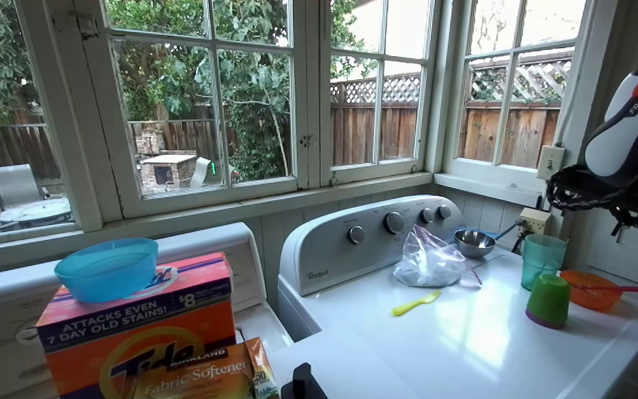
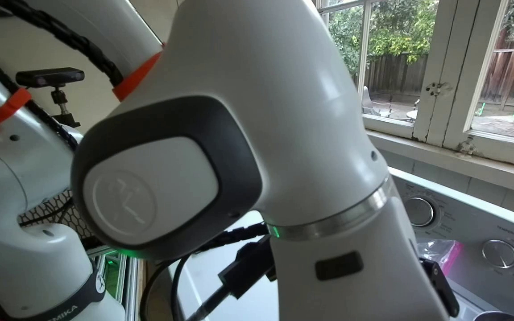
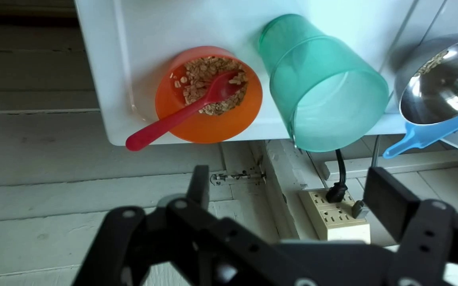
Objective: Remove the spoon from the cup, and then put it down
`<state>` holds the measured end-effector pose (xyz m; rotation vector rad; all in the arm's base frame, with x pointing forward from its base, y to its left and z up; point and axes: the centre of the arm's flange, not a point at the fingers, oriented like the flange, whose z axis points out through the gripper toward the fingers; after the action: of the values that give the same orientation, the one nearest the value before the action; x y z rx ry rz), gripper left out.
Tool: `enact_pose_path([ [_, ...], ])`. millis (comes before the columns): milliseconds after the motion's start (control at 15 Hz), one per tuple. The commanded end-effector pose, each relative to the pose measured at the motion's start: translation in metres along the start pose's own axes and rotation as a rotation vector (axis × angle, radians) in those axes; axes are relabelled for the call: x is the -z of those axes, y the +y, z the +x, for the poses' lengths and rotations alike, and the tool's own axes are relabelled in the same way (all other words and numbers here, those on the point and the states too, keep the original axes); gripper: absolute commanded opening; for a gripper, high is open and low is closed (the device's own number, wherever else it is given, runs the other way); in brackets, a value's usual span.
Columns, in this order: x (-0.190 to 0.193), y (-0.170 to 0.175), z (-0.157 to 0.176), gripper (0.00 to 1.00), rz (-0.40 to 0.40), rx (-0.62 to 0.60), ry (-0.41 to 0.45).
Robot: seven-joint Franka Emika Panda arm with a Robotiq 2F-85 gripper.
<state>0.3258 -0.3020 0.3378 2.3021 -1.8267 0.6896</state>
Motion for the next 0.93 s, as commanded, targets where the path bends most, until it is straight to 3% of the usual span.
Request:
enact_pose_path([
  [0, -0.010, 0.002, -0.002, 1.00, 0.015, -0.013, -0.007],
  [533, -0.036, 0.007, -0.006, 1.00, 0.062, -0.052, 0.028],
  [600, -0.038, 0.007, -0.006, 0.95, 0.069, -0.057, 0.029],
  [667, -0.042, 0.008, -0.007, 0.74, 0.076, -0.057, 0.034],
  [800, -0.048, 0.008, -0.008, 0.70, 0.093, -0.055, 0.041],
  [867, -0.050, 0.009, -0.008, 0.63, 0.101, -0.057, 0.048],
])
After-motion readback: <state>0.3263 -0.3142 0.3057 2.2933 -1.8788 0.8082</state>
